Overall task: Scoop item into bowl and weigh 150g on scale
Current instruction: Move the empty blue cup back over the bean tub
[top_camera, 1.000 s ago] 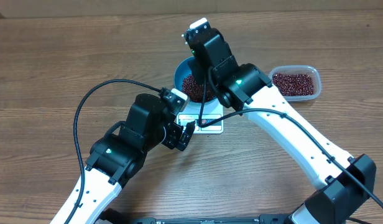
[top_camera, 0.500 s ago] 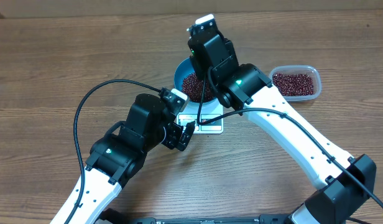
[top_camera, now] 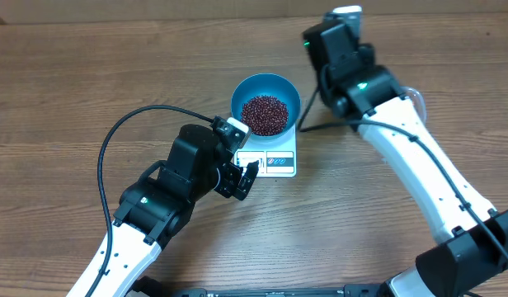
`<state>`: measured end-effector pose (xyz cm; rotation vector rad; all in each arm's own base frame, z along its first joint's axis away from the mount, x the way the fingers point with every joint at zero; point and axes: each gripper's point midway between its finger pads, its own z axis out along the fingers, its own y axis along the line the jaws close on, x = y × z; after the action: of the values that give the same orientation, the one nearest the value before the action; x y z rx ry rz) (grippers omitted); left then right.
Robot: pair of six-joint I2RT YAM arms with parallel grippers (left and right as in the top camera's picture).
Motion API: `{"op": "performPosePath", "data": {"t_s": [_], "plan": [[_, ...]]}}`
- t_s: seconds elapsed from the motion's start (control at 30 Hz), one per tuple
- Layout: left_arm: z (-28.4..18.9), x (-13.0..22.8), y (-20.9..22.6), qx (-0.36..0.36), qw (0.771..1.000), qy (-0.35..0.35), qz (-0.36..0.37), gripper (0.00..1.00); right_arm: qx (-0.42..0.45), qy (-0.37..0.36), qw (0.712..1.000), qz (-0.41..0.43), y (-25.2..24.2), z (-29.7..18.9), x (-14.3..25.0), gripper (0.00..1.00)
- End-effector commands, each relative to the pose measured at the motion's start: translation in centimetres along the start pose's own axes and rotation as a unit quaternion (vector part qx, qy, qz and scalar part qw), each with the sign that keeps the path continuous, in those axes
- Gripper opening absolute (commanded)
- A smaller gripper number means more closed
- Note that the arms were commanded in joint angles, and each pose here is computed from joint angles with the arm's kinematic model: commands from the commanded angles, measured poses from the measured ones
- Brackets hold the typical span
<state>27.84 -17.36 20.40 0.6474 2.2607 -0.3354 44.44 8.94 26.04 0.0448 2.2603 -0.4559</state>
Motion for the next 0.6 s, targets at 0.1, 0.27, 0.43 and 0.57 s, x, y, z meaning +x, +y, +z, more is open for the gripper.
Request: {"op": "performPosePath", "data": {"t_s": [0.1, 0.27, 0.43, 0.57], "plan": [[-0.4, -0.8, 0.0, 0.003, 1.0, -0.011, 0.005, 1.0, 0.056, 0.015, 0.996, 0.071, -6.0, 0.6, -0.2, 0.04], [-0.4, -0.8, 0.0, 0.003, 1.0, -0.011, 0.005, 0.99, 0.086, 0.056, 0.992, 0.068, -8.3, 2.5, 1.6, 0.04], [-0.4, -0.8, 0.0, 0.003, 1.0, -0.011, 0.005, 0.99, 0.102, 0.097, 0.989, 0.052, -8.5, 4.9, 3.7, 0.04], [-0.4, -0.8, 0.0, 0.003, 1.0, -0.011, 0.005, 1.0, 0.106, 0.121, 0.986, 0.035, -7.7, 6.6, 5.0, 0.04]]}}
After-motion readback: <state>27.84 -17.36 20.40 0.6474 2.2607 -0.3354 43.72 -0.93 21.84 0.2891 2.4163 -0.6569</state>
